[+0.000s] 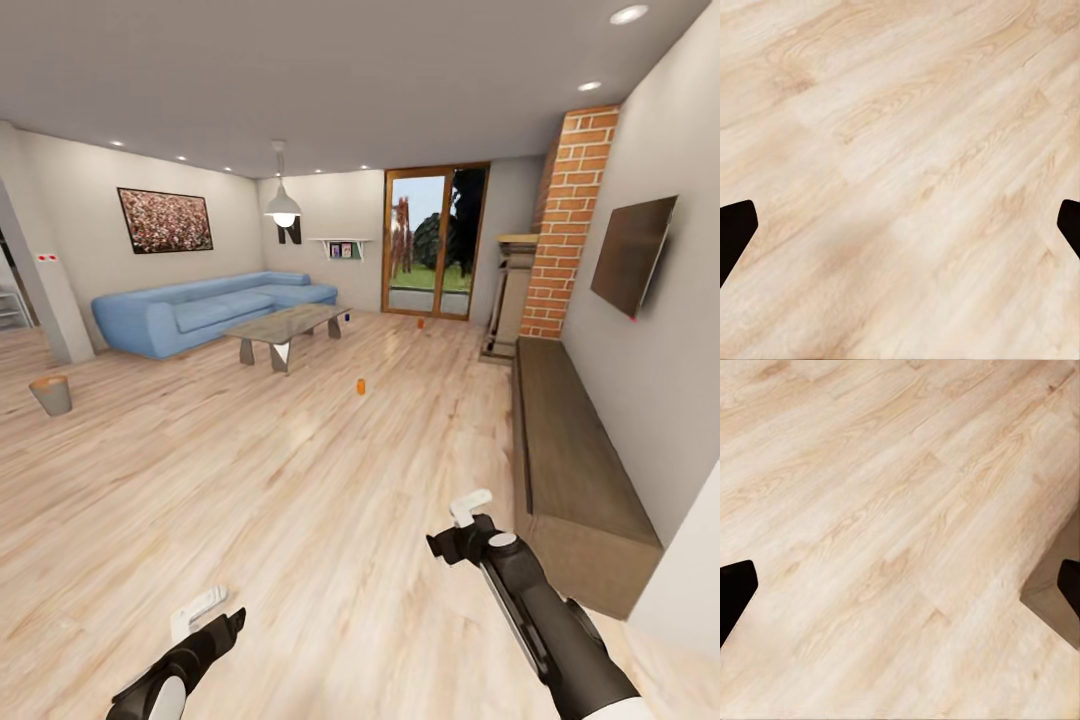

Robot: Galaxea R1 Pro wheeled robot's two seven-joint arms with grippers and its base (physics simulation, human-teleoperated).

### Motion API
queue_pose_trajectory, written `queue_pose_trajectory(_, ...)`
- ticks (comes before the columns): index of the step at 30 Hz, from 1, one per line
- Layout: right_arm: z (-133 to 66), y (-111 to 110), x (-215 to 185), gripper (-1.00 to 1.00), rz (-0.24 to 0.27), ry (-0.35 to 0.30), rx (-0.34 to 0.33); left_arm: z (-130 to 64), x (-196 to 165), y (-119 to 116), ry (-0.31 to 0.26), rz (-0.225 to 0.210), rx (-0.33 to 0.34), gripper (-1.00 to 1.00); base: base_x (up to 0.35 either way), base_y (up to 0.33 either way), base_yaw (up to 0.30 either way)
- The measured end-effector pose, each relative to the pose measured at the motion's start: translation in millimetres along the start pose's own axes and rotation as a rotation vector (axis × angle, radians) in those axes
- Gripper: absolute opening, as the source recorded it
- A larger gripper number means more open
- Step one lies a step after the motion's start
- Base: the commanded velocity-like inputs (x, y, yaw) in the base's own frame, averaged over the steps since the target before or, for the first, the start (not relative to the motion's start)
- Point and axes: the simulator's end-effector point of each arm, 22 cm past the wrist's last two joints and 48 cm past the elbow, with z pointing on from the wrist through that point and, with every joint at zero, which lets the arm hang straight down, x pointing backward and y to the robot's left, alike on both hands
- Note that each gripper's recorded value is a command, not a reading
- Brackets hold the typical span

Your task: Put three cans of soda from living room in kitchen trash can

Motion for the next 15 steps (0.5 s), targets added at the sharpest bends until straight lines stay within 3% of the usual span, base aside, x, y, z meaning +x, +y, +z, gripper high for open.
queue_pose_trajectory(8,-3.5,4.1,-0.1,1.00,0.009,0.016,-0.005,2.2,5.0,4.7,0.014,-0.003,-0.006,1.00,0.349,0.000,0.000)
queue_pose_trajectory(11,-5.9,5.3,1.4,1.00,0.013,0.030,-0.007,3.7,9.5,3.9,0.031,-0.041,0.007,1.00,0.349,0.000,0.025)
queue_pose_trajectory(15,-8.4,7.9,8.6,1.00,0.019,0.067,-0.012,6.5,17.2,5.0,0.054,-0.064,0.009,1.00,0.349,0.000,0.206)
